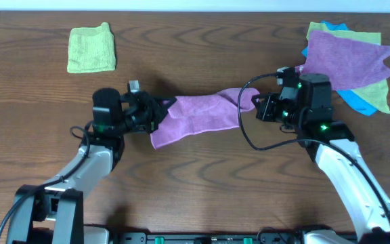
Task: Fold the cloth
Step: 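Lift the purple cloth with both grippers and stretch it toward the back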
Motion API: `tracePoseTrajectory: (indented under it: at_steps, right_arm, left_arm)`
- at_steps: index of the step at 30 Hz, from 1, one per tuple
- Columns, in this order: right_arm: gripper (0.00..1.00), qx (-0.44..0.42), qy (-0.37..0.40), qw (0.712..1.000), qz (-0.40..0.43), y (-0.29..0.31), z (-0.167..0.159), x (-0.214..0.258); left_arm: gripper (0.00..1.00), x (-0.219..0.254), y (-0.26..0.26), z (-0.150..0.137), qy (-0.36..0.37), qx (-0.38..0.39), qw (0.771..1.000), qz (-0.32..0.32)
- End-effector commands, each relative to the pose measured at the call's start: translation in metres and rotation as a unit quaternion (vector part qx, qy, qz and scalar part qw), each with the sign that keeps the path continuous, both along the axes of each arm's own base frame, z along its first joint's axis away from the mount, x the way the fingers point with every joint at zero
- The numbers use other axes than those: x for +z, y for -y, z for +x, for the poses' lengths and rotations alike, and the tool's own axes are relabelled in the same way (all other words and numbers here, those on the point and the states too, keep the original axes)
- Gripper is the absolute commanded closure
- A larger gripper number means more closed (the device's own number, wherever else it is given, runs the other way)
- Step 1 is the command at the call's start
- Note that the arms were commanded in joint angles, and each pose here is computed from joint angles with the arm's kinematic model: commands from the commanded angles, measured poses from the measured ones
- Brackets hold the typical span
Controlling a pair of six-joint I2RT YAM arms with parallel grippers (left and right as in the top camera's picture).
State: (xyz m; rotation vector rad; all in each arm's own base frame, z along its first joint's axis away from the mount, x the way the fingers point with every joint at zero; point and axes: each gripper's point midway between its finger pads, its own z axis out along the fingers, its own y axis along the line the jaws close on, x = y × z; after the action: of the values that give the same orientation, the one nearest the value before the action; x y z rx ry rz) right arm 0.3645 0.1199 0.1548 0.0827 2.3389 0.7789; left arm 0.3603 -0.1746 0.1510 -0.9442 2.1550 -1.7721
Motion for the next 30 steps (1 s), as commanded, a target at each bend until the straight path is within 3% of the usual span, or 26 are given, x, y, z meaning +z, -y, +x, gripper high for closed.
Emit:
tracePoseTrajectory:
  at_steps: [1, 7, 20, 30]
  right_arm:
    - [0.99, -0.006, 0.025, 1.000, 0.010, -0.003, 0.011, 0.022]
    - [0.98, -0.036, 0.071, 0.997, -0.003, 0.005, 0.044, 0.050]
    - [0.99, -0.039, 0.106, 0.993, -0.039, 0.004, 0.130, 0.069]
    - [0.99, -0.055, 0.154, 0.982, -0.091, 0.018, 0.150, 0.112]
  left_arm:
    - [0.94, 0.020, -0.005, 0.022, 0.049, 0.003, 0.998, 0.024]
    - [0.94, 0.031, -0.015, 0.060, 0.068, 0.026, 0.997, 0.033]
    - [0.94, 0.052, 0.003, 0.155, 0.117, -0.008, 0.993, 0.016]
    - [0.94, 0.070, 0.008, 0.181, 0.150, -0.023, 0.988, 0.008]
